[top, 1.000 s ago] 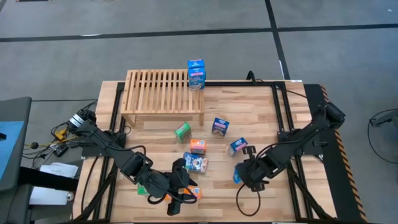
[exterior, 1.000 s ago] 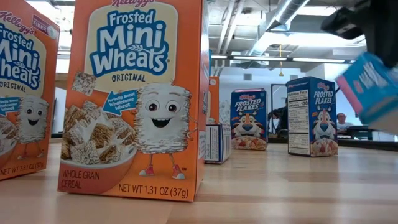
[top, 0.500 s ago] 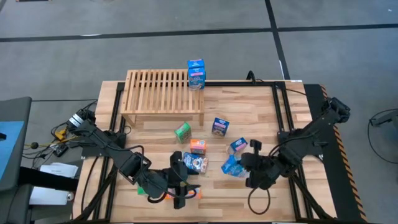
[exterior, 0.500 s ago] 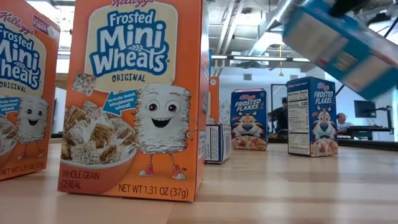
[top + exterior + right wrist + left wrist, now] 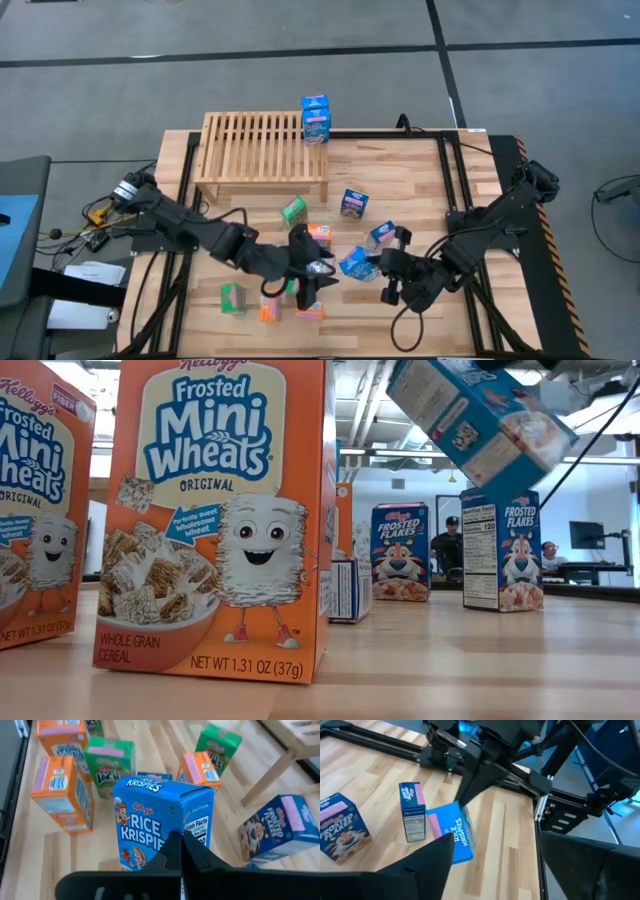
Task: Stack cereal on shelf
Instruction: Put the light blue cereal box on the shelf aligned with the other light blue cereal boxes
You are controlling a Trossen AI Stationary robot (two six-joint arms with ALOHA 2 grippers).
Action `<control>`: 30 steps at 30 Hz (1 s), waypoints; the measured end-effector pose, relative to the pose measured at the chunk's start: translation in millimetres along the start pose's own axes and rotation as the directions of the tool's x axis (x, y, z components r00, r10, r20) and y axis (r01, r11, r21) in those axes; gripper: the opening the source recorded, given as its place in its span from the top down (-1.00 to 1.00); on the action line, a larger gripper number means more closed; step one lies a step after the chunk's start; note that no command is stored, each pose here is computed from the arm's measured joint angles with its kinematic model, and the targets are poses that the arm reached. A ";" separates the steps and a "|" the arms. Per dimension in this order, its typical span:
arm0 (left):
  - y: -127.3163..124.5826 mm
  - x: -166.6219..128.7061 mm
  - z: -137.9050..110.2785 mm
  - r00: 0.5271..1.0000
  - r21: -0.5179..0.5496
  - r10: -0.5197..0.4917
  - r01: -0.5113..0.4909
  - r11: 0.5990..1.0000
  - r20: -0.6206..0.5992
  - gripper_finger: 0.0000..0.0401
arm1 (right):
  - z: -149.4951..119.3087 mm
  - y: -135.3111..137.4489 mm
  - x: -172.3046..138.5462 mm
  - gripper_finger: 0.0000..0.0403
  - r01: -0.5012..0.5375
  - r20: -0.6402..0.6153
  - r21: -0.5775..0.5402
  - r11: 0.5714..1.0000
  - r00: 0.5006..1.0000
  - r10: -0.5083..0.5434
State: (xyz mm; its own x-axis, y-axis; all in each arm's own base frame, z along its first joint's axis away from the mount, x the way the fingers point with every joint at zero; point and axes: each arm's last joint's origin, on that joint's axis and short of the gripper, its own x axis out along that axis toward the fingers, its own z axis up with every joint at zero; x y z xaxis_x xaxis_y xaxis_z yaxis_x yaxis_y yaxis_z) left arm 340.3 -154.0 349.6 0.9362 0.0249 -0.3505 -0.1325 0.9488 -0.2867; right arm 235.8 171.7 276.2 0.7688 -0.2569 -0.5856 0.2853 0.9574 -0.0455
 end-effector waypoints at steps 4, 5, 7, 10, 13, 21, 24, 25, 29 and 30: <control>10.7 6.9 -1.9 0.998 0.002 0.047 -0.047 0.999 -0.040 -0.50 | 2.9 0.4 -0.1 0.96 0.026 0.049 0.021 0.999 0.998 -0.027; 12.5 7.9 -1.4 0.998 0.005 0.047 -0.047 0.999 -0.043 -0.50 | 3.5 0.3 -0.1 0.96 0.037 0.062 0.025 0.999 0.997 -0.038; 15.1 9.5 1.8 0.999 0.005 0.032 -0.032 0.999 -0.036 -0.51 | 4.5 0.0 0.1 0.96 0.043 0.072 0.029 0.999 0.996 -0.045; 20.1 11.7 4.2 0.998 0.020 0.043 -0.042 0.999 -0.035 -0.51 | 6.7 -0.9 1.9 0.96 0.044 0.079 0.040 0.998 0.996 -0.047; 24.8 13.9 6.6 0.999 0.045 0.036 -0.035 0.998 -0.040 -0.51 | 8.9 -1.8 3.6 0.96 0.046 0.086 0.035 0.998 0.995 -0.049; 41.3 19.3 10.8 0.994 0.075 0.099 -0.095 0.993 -0.051 -0.51 | 15.6 -2.6 7.2 0.96 0.040 0.115 0.022 0.999 0.992 -0.043; 45.1 21.0 12.6 0.995 0.063 0.073 -0.069 0.996 -0.066 -0.51 | 16.4 -3.5 8.2 0.96 0.045 0.117 0.017 0.999 0.992 -0.046; 45.9 21.3 12.8 0.995 0.061 0.072 -0.068 0.996 -0.069 -0.51 | 16.6 -3.5 8.3 0.96 0.045 0.117 0.011 0.999 0.992 -0.046; 47.7 22.0 13.8 0.995 0.058 0.066 -0.062 0.996 -0.071 -0.51 | 19.9 -4.8 10.5 0.96 0.047 0.129 0.009 0.999 0.991 -0.048; 47.8 22.2 13.9 0.995 0.058 0.058 -0.054 0.997 -0.075 -0.51 | 20.2 -5.5 11.2 0.96 0.051 0.128 0.008 0.999 0.991 -0.051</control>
State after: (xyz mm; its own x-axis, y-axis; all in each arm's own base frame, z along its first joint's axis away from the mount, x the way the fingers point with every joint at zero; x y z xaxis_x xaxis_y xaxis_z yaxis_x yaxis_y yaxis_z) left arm 359.2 -103.7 340.5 0.8999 0.0561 -0.4325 -0.1637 0.9627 -0.2157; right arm 254.3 160.8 286.2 0.8199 -0.3204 -0.4745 0.3285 0.9420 -0.0684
